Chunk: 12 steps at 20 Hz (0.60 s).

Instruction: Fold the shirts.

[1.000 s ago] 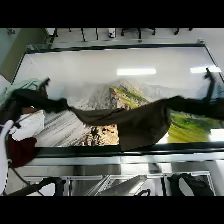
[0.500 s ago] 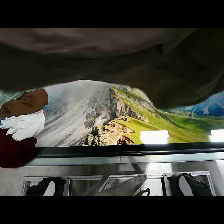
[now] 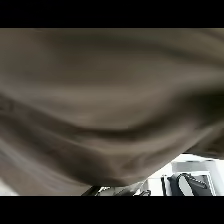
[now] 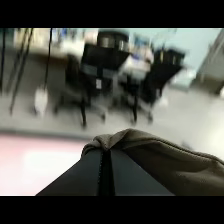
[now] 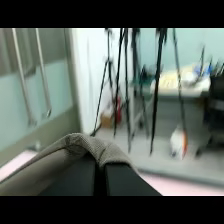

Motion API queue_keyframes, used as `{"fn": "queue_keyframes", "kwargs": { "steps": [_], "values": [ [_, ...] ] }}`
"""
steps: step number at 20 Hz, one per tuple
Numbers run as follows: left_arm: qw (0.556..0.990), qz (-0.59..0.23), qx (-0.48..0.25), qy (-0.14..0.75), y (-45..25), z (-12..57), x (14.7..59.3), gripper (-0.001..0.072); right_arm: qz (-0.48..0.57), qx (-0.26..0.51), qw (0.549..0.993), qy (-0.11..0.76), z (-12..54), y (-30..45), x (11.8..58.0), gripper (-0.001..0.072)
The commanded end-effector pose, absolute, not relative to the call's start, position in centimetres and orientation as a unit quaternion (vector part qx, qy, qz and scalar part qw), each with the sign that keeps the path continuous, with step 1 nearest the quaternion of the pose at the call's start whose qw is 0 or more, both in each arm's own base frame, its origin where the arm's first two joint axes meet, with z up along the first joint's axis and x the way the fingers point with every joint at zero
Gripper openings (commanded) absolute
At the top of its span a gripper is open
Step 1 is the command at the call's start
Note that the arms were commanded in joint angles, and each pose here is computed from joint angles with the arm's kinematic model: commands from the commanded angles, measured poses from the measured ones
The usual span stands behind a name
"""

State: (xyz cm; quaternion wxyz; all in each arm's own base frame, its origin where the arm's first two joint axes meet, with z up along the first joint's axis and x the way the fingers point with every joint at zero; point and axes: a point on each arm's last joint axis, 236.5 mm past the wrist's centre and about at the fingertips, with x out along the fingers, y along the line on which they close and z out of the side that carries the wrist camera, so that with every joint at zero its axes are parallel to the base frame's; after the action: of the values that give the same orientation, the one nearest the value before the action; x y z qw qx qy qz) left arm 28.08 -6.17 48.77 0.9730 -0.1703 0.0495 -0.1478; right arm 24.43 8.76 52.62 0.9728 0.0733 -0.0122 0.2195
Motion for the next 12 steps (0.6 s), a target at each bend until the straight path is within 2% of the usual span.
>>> {"fn": "queue_keyframes", "kwargs": {
  "steps": [1,5,8,10,12],
  "values": [
    [0.938,-0.179,-0.176,0.238,-9.1,34.8,38.0,0.0020,0.252,0.154,0.944,0.146,40.3,7.4,33.0,0.0025],
    [0.892,-0.121,-0.144,0.411,-9.6,15.5,47.7,0.0020,0.210,0.255,0.890,0.315,19.3,5.0,42.2,0.0025],
    [0.840,-0.093,-0.157,0.511,-8.9,1.5,51.7,0.0020,0.147,0.321,0.841,0.411,4.6,2.2,46.9,0.0025],
    [0.818,-0.083,-0.160,0.546,-8.8,-4.6,54.1,0.0020,0.122,0.358,0.815,0.439,-1.0,0.4,49.8,0.0025],
    [0.813,-0.084,-0.163,0.553,-8.7,-6.9,56.8,0.0020,0.121,0.380,0.801,0.446,-3.1,-0.7,53.2,0.0025]
  ]
}}
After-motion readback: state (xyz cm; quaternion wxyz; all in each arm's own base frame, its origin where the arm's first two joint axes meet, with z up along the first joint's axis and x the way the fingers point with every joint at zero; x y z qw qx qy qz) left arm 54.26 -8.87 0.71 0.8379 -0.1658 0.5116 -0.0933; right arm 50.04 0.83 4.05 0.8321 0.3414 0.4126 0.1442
